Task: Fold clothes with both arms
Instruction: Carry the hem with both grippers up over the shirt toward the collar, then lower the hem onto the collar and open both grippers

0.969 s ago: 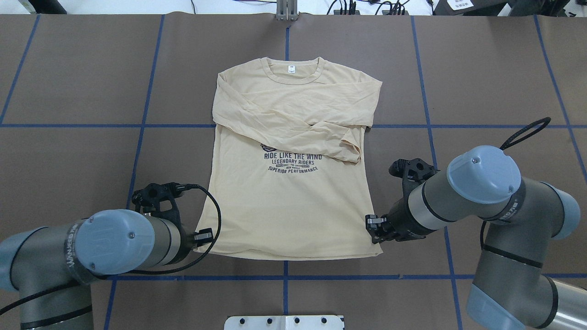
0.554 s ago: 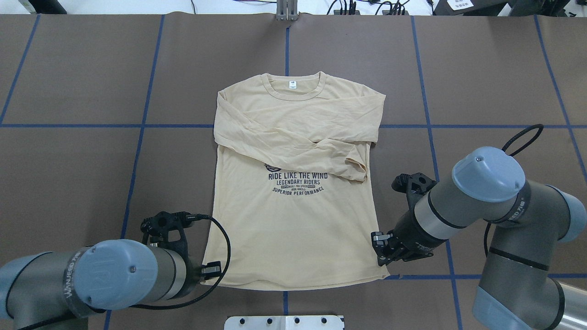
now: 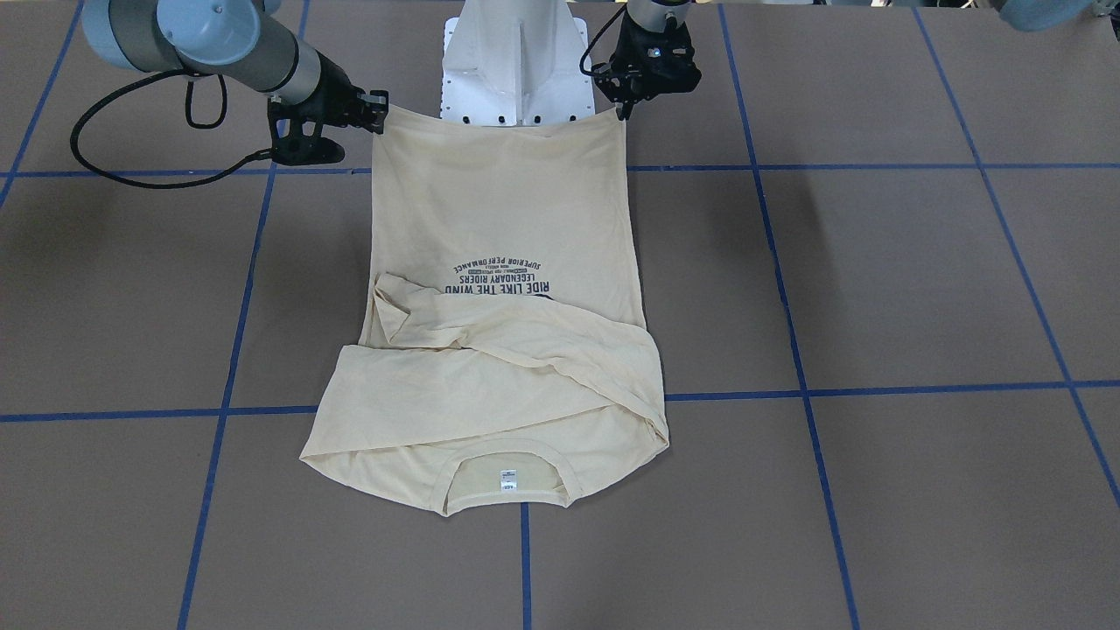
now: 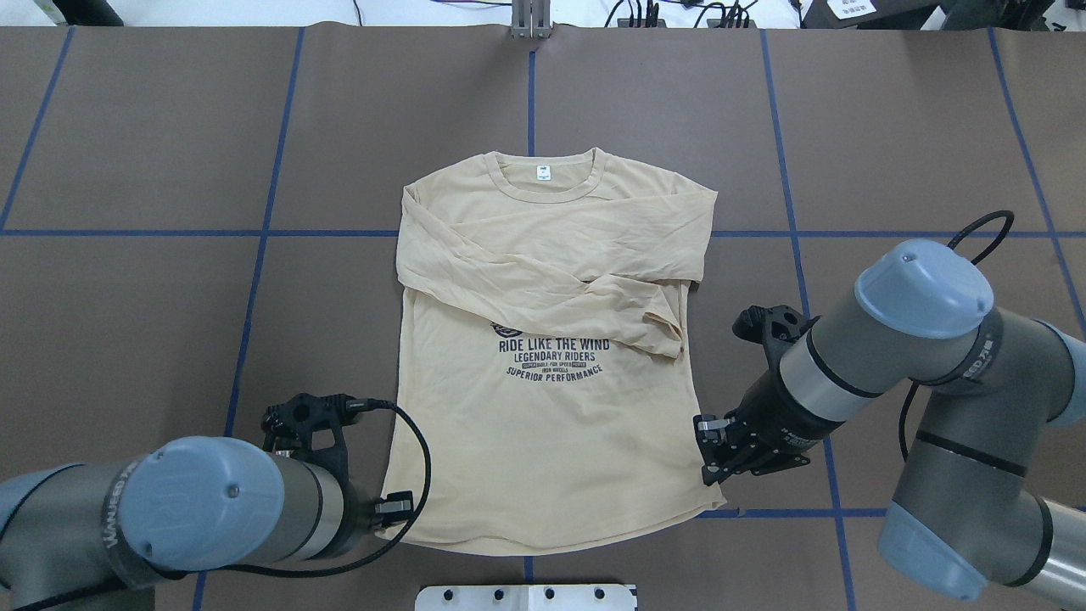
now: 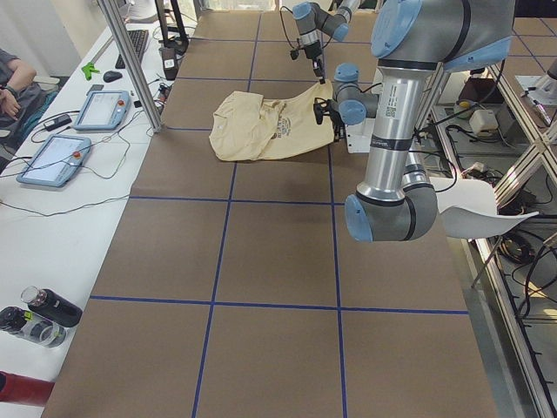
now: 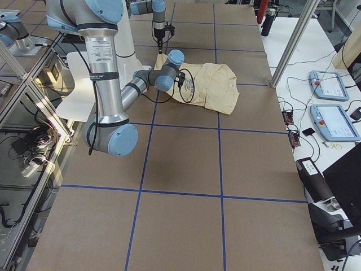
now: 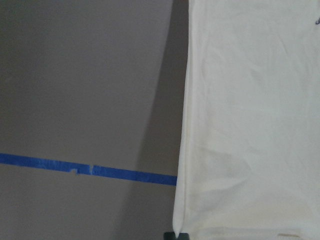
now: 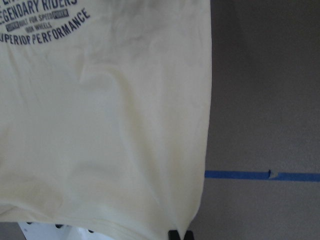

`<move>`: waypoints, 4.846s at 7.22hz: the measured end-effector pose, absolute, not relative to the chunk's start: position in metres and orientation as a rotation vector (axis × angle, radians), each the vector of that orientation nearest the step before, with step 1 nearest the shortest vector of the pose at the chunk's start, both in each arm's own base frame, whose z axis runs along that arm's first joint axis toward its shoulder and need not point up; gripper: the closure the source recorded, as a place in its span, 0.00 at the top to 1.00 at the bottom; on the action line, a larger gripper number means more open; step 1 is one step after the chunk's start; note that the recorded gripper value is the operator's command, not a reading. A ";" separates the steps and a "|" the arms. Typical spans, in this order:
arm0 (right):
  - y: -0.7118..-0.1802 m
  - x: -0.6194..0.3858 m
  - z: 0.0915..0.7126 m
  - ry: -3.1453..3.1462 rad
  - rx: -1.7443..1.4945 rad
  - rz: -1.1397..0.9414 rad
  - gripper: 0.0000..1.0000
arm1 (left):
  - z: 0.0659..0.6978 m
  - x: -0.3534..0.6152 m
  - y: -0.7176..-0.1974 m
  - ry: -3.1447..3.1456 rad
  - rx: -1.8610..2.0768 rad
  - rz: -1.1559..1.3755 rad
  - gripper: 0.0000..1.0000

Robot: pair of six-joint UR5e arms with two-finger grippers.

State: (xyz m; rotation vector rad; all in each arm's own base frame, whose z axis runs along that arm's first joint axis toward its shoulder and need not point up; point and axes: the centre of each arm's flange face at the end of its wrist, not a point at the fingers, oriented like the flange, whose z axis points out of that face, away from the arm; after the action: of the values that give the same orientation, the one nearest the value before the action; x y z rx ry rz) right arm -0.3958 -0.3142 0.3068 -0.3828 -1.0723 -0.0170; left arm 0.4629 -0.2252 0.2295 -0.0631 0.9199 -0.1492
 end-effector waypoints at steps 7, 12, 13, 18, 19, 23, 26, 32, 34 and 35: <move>-0.467 -0.341 0.269 -1.141 -0.196 0.211 0.00 | 0.183 0.343 -0.435 1.079 0.073 -0.265 0.00; -0.575 -0.337 0.282 -1.113 -0.101 0.317 0.00 | 0.232 0.376 -0.519 1.139 0.064 -0.348 0.00; -0.585 -0.345 0.293 -1.124 -0.088 0.309 0.00 | 0.234 0.380 -0.526 1.150 0.069 -0.352 0.00; -0.600 -0.360 0.321 -1.109 -0.098 0.311 0.00 | 0.253 0.401 -0.567 1.225 0.134 -0.358 0.00; -0.601 -0.362 0.324 -1.104 -0.103 0.314 0.00 | 0.246 0.403 -0.574 1.226 0.165 -0.385 0.00; -0.615 -0.390 0.330 -1.068 -0.120 0.321 0.00 | 0.291 0.428 -0.604 1.199 0.193 -0.458 0.00; -0.638 -0.412 0.326 -1.039 -0.105 0.341 0.00 | 0.292 0.455 -0.617 1.195 0.197 -0.470 0.00; -0.655 -0.422 0.341 -1.025 -0.067 0.360 0.00 | 0.299 0.476 -0.640 1.148 0.245 -0.526 0.00; -0.658 -0.421 0.346 -1.013 -0.059 0.371 0.00 | 0.305 0.474 -0.643 1.136 0.246 -0.531 0.00; -0.659 -0.421 0.348 -1.008 -0.058 0.376 0.00 | 0.308 0.474 -0.644 1.131 0.246 -0.533 0.00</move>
State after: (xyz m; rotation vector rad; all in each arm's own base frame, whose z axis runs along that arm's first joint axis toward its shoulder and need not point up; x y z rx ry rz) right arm -0.4214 -0.6591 0.3484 -0.0576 -1.0078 0.3756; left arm 0.4736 -0.6442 0.3078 0.2459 1.1307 -0.5330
